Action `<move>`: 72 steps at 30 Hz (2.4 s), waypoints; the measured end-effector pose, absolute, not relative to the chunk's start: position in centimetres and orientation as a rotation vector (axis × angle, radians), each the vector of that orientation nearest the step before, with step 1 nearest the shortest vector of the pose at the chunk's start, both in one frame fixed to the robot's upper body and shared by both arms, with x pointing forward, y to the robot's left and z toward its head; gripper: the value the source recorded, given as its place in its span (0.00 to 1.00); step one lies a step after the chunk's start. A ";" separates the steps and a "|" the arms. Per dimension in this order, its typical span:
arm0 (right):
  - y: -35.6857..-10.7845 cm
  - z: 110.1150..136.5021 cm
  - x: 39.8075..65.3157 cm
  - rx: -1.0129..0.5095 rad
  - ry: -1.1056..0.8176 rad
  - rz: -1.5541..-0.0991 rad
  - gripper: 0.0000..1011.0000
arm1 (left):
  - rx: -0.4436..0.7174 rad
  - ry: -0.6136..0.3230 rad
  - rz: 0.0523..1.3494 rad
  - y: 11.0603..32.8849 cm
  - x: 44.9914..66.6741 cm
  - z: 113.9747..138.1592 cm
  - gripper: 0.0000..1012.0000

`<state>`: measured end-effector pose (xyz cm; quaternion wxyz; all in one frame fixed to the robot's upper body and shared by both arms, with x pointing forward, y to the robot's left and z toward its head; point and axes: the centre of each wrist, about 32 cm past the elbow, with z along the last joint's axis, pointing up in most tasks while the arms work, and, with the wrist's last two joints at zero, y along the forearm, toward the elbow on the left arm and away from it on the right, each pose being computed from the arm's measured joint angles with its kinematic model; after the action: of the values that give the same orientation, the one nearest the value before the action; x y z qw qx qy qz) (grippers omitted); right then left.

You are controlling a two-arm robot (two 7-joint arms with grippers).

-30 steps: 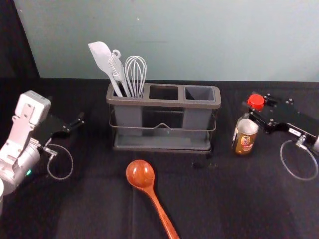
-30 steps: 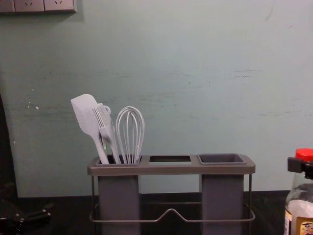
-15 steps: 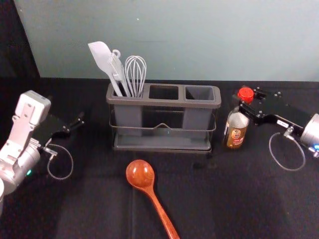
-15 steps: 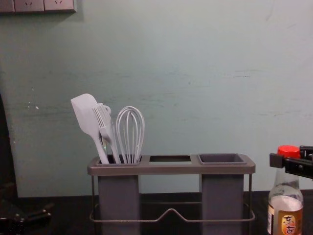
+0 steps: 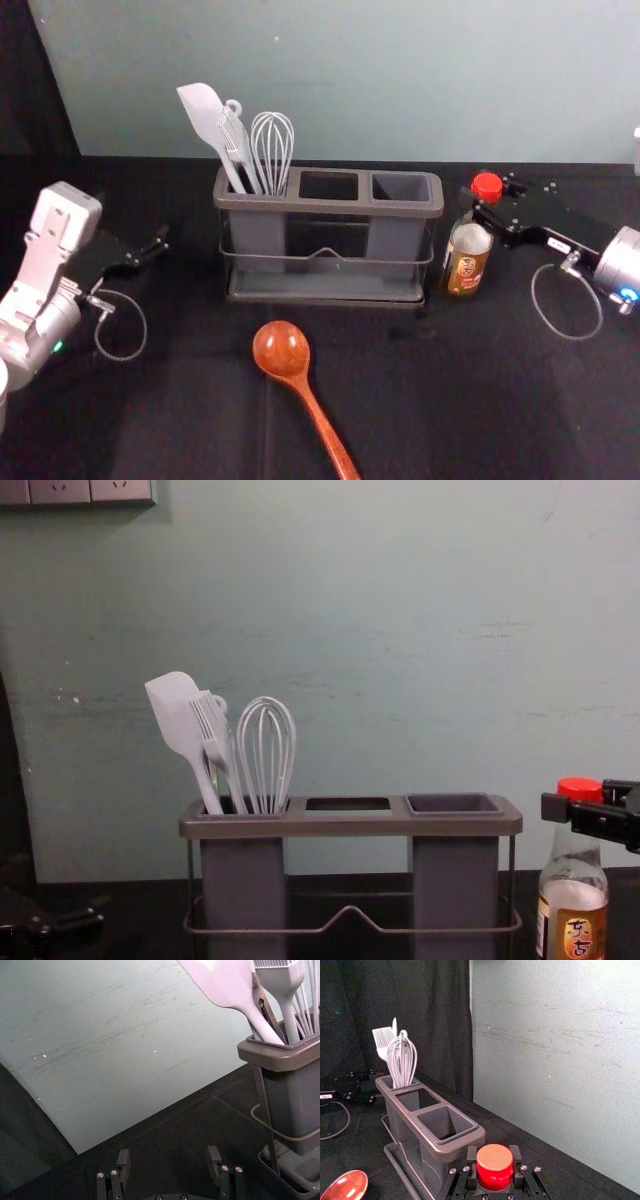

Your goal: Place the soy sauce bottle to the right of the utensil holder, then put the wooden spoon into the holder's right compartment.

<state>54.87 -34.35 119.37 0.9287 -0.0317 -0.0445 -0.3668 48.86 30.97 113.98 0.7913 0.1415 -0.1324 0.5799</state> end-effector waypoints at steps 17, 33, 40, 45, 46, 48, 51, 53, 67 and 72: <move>-34.2 119.0 55.2 -0.064 -0.083 -0.761 0.38 | 0.304 -0.285 1.248 31.0 48.9 114.0 0.99; -34.2 118.8 55.4 -0.061 -0.079 -0.757 0.38 | 0.304 -0.285 1.248 31.0 48.9 114.0 0.99; -34.2 118.8 55.4 -0.061 -0.080 -0.756 0.38 | 0.304 -0.285 1.248 31.0 48.9 114.0 0.99; -34.2 118.9 55.4 -0.061 -0.080 -0.756 0.45 | 0.304 -0.285 1.248 31.0 48.9 114.0 0.99; -34.2 118.9 55.4 -0.061 -0.080 -0.756 0.50 | 0.304 -0.285 1.248 31.0 48.9 114.0 0.99; -34.2 118.9 55.4 -0.061 -0.080 -0.756 0.56 | 0.304 -0.285 1.248 31.0 48.9 114.0 0.99; -34.2 118.9 55.4 -0.061 -0.080 -0.756 0.64 | 0.305 -0.285 1.248 31.0 48.9 114.0 0.99; -34.2 118.9 55.4 -0.061 -0.080 -0.756 0.72 | 0.305 -0.285 1.248 31.0 48.9 114.0 0.99; -34.2 118.8 55.4 -0.062 -0.080 -0.756 0.99 | 0.304 -0.285 1.248 31.0 48.9 114.0 0.99; -34.2 118.8 55.4 -0.062 -0.080 -0.756 0.99 | 0.304 -0.285 1.248 31.0 48.9 114.0 0.99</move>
<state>55.37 -34.18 118.83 0.9281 -0.0302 -0.0388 -0.3690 48.86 30.97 113.98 0.7913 0.1415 -0.1325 0.5799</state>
